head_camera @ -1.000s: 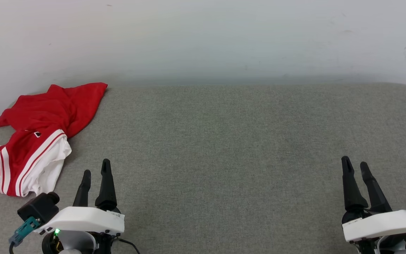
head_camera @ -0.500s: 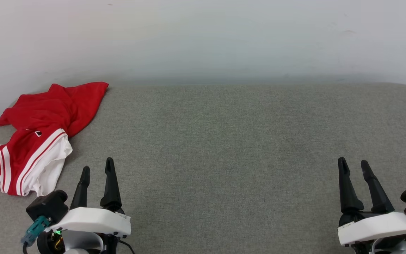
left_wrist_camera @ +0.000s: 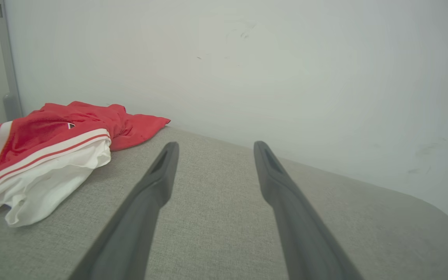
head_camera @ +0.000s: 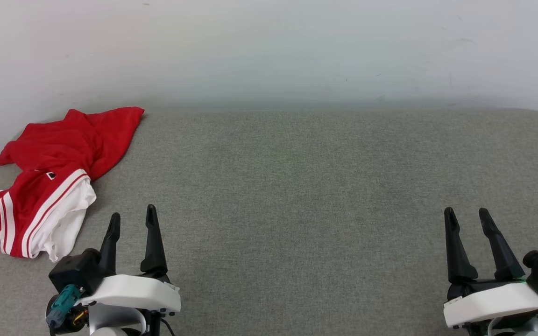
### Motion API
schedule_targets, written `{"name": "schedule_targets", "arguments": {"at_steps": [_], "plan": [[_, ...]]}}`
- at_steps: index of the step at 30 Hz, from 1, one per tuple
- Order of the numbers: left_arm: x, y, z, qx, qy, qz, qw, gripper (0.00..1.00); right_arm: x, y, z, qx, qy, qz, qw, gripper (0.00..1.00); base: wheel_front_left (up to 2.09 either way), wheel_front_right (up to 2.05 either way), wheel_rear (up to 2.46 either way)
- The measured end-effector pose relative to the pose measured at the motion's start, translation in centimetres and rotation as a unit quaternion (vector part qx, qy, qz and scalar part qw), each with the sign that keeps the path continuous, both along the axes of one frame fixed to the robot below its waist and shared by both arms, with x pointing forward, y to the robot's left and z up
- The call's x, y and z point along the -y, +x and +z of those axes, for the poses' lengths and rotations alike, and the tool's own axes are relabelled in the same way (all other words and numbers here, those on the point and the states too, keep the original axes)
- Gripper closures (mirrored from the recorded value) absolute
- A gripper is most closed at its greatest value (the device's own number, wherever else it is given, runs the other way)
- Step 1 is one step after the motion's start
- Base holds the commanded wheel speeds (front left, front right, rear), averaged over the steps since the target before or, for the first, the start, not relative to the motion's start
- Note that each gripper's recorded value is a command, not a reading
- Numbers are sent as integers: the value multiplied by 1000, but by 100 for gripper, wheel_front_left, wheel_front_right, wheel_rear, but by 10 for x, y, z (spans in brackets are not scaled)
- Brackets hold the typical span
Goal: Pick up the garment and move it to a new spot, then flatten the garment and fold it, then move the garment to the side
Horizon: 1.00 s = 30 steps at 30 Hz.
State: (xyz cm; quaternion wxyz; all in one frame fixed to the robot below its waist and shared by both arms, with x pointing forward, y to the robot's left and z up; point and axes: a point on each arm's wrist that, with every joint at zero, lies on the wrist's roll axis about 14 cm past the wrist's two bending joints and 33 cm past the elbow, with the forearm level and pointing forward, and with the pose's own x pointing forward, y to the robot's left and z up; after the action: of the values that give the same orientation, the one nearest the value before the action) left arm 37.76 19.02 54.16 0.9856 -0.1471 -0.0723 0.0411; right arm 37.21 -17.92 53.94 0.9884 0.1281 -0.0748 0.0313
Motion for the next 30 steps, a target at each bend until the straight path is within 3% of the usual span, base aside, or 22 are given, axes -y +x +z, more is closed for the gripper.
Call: {"name": "schedule_targets", "arguments": {"at_steps": [22, 30], "plan": [[8, -1, 3, 15, 89, 0, 996, 0, -7, -2, 2, 17, -80, 5, 997, 0, 0, 0, 0], [11, -1, 7, 24, 107, -3, 994, 0, -6, -1, 7, 29, -74, 2, 997, 0, 0, 0, 0]]}}
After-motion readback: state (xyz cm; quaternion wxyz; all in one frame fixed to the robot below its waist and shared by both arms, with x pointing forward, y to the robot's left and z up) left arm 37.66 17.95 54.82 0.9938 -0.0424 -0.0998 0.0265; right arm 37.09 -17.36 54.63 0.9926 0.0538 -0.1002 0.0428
